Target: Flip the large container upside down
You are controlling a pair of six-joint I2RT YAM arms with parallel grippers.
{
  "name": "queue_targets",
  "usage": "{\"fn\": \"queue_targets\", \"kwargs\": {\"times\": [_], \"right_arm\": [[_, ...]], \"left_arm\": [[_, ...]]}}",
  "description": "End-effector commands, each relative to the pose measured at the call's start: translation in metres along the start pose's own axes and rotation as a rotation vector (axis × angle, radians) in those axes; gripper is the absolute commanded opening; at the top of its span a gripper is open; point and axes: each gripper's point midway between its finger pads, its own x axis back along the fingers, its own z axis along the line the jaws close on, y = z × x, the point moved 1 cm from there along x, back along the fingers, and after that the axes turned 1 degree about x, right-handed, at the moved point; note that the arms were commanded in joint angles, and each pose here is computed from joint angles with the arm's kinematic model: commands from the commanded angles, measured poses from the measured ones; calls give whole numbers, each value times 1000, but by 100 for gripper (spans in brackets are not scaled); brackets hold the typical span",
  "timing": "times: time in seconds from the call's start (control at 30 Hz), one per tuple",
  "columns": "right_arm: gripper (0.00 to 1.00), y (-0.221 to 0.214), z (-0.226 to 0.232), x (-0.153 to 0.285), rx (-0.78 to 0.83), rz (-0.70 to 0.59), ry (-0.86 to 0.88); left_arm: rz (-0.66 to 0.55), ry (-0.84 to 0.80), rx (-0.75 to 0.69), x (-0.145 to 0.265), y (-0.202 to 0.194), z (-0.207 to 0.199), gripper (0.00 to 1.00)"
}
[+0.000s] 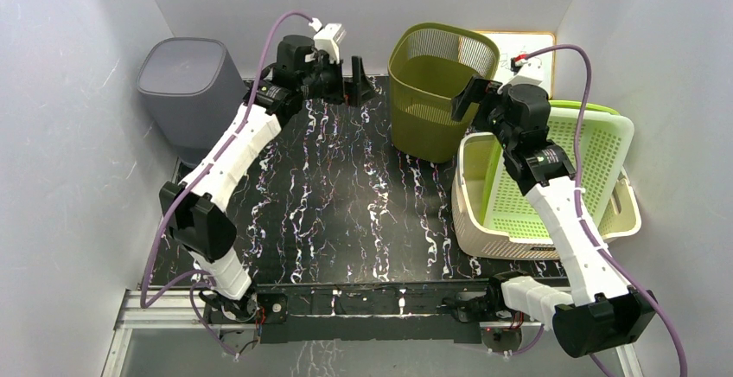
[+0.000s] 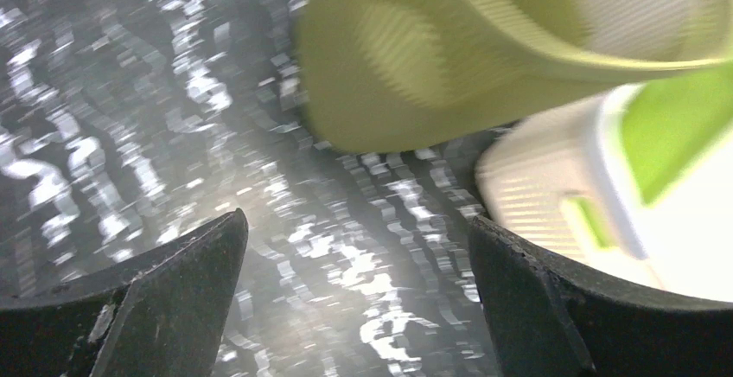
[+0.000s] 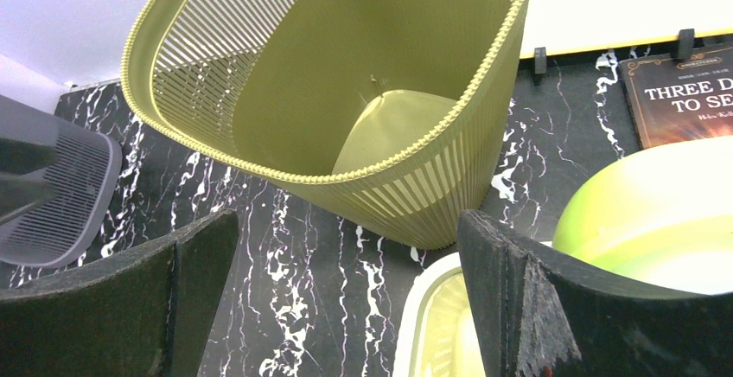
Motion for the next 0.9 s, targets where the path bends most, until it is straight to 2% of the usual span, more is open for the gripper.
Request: {"fn": "queue_targets", "kwargs": {"times": [0.0,0.27,0.53,0.77,0.87], "right_arm": [[98,61,13,13,-6,-155,22],[98,67,20,14,-19,-164,52],[98,76,19,16,10,-183,43],[98,71,15,15,23,-176,28],[98,70,15,16,23,-177,28]], "left_arm": [[-130,-70,33,8,40,-36,99],[-125,-76,102,-37,36,-25,98],[-193,-119,166,-68,52,-29,98],[-187,-161,200,-73,47,-34,98],[-194,-186,205,-62,45,-40,98]]}}
